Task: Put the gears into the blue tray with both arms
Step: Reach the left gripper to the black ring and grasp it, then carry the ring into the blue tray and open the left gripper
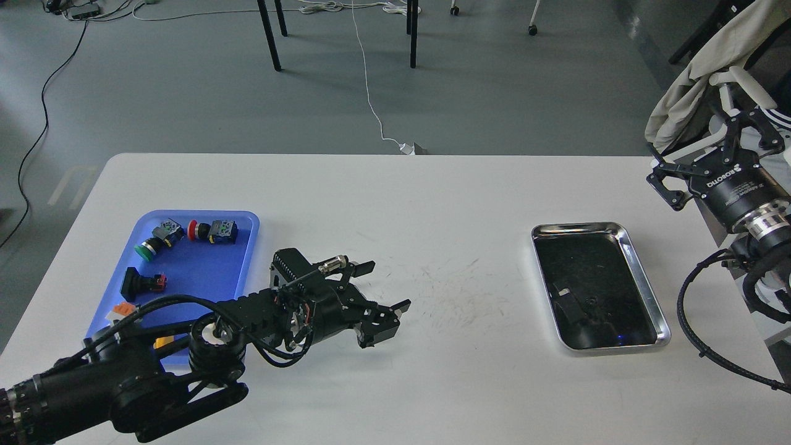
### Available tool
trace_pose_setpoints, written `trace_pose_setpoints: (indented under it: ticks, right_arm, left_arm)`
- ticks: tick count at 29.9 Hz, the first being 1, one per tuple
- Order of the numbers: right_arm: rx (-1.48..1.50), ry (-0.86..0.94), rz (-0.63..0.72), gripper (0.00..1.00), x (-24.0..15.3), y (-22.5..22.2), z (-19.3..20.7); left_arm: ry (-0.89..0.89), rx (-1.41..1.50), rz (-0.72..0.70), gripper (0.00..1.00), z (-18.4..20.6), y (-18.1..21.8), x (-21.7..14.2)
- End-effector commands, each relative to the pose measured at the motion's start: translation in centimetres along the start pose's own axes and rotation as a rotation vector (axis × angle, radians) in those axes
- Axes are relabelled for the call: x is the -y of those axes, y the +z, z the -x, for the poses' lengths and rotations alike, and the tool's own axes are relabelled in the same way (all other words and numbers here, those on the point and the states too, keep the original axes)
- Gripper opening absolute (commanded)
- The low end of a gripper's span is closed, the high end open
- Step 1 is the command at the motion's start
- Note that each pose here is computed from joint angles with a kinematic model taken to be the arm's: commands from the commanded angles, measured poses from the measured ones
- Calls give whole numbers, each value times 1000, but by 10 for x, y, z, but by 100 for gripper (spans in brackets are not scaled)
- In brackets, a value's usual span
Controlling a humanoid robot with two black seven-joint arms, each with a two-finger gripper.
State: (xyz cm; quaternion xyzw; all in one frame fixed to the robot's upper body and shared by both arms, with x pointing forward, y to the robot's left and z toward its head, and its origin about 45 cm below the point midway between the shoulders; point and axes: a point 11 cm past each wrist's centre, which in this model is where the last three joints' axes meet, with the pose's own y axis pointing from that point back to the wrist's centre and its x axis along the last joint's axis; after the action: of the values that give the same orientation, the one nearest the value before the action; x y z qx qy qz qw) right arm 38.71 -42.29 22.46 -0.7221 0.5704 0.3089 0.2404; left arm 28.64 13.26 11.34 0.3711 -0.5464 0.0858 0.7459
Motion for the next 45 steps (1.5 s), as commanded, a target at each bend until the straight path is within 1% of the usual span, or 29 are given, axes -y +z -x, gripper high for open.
trace_pose_setpoints:
  ticks: [1,4,6,14,18,19,20,21,23,26,28,29,33,35,36,38,40,43,45]
  right_arm:
    - [-7,2,7,96,-1,0,0]
    - [-3,-2,9,96,0,2,1]
    - [-1,-7,10,96,1,4,2]
    - [-3,-9,10,96,1,3,3]
    - [-3,-8,11,96,1,3,3]
    - [-3,-9,10,96,1,3,3]
    - [-3,-9,10,96,1,3,3]
    - [-3,-9,10,96,1,3,3]
    - [-3,-9,10,96,1,3,3]
    - [-6,-7,9,96,1,1,3]
    - [-9,-6,9,96,0,0,2]
    - [-9,-8,9,96,1,0,3]
    - [-10,-7,9,96,0,0,3]
    - [-10,-9,9,96,0,0,3]
    - [-10,-10,9,96,1,0,4]
    - [-10,-10,9,96,1,0,4]
    - [-11,-8,9,96,0,-1,3]
    - [-11,-8,9,96,0,-1,3]
    - [-11,-7,9,96,0,0,3]
  left_arm:
    - [-22,-23,-1,95,19,6,-1]
    - [-43,-43,-11,93,32,7,-4]
    - [-51,-48,-28,88,38,2,-4]
    - [-43,-43,-75,59,46,-14,-6]
    - [-49,-44,-85,37,48,-16,-7]
    - [-47,-44,-85,34,48,-16,-7]
    - [-48,-44,-84,24,48,-16,-7]
    - [-47,-48,-85,12,49,-16,-7]
    - [-49,-57,-88,7,52,-15,-8]
    - [-31,-55,-92,5,50,-17,-13]
    - [16,-43,-85,5,36,-19,-19]
    - [42,-26,-94,5,25,-26,-26]
    - [154,-4,-171,5,-33,-67,-66]
    - [147,-8,-232,5,-40,-93,-97]
    - [128,-10,-273,5,-39,-110,-118]
    - [99,-50,-323,5,-32,-131,-147]
    - [78,-123,-359,6,-18,-145,-168]
    - [49,-206,-454,6,29,-165,-199]
    - [44,-210,-505,6,45,-176,-212]
